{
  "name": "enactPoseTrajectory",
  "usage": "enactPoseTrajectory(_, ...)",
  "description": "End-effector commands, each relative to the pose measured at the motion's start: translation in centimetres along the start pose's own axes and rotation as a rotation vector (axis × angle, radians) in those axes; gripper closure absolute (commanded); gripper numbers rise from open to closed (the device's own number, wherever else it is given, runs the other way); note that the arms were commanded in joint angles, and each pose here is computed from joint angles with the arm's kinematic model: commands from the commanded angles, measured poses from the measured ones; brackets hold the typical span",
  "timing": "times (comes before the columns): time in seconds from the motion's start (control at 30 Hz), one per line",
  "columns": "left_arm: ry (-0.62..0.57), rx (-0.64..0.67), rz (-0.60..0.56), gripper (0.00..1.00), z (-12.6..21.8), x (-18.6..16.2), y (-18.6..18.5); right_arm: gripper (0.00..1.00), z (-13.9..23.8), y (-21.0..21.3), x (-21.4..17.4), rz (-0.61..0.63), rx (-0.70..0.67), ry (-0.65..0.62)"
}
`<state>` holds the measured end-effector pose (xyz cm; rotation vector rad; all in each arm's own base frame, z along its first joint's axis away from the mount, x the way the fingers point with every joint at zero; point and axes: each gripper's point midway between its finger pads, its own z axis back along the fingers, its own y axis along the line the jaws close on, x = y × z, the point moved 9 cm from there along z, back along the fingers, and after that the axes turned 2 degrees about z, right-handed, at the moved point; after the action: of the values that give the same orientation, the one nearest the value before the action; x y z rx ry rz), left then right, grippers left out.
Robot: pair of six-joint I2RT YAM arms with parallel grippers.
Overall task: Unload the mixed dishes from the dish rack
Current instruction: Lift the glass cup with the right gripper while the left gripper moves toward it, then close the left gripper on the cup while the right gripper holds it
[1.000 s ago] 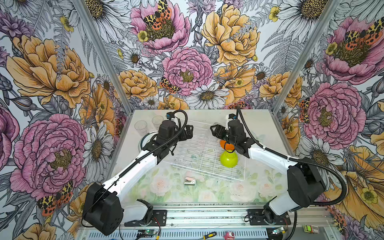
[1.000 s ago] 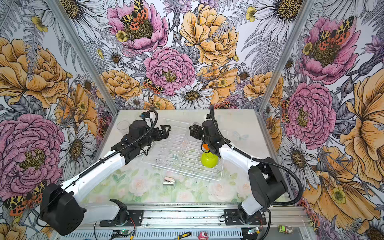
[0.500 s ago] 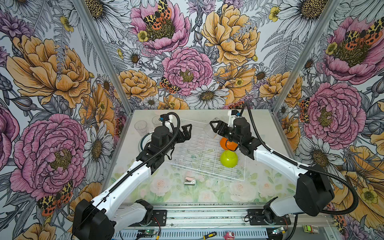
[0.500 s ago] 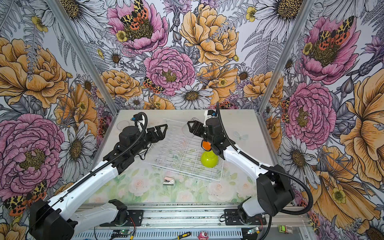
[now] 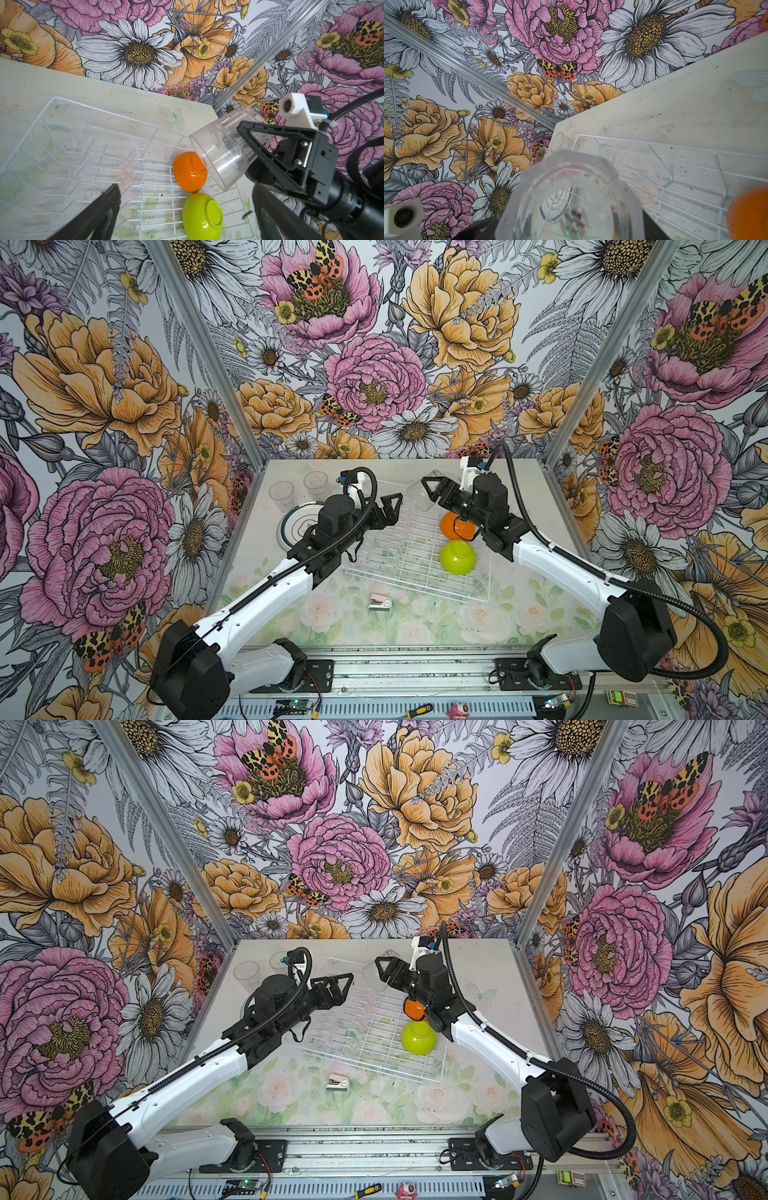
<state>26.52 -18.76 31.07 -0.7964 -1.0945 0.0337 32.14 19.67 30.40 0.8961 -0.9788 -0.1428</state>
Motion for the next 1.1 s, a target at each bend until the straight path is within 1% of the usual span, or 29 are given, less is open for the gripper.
enactPoseTrajectory(0.0,-0.028,-0.079,0.011,0.02,-0.4,0.9,-1.8,0.46,1.4,3.1,2.4,0.003,0.108,-0.109)
enactPoseTrajectory(0.17,-0.014,-0.115,0.033,0.02,-1.4,0.3,-2.0,0.46,1.4,3.5,2.2,-0.006,0.129,-0.106)
enactPoseTrajectory(0.3,-0.011,-0.153,0.042,0.04,-2.3,-0.2,-2.1,0.46,1.6,3.7,1.9,-0.028,0.158,-0.109)
enactPoseTrajectory(0.4,0.002,-0.196,0.045,0.06,-2.9,-0.3,-2.5,0.46,1.8,3.9,1.7,-0.036,0.168,-0.120)
enactPoseTrajectory(0.57,-0.005,-0.276,0.061,0.09,-3.5,-0.5,-3.1,0.47,1.7,4.0,0.6,-0.067,0.197,-0.103)
enactPoseTrajectory(0.7,-0.029,-0.347,0.067,0.17,-3.6,-0.5,-3.6,0.47,1.5,4.1,-0.1,-0.088,0.216,-0.083)
enactPoseTrajectory(0.8,-0.046,-0.387,0.067,0.25,-3.7,-0.6,-3.8,0.48,1.5,4.2,-0.4,-0.096,0.222,-0.074)
enactPoseTrajectory(1.0,-0.046,-0.460,0.078,0.45,-4.0,-0.9,-4.5,0.48,1.4,4.7,-0.6,-0.107,0.248,-0.061)
enactPoseTrajectory(1.07,-0.048,-0.466,0.077,0.50,-4.0,-1.0,-4.6,0.48,1.3,4.8,-0.8,-0.113,0.253,-0.055)
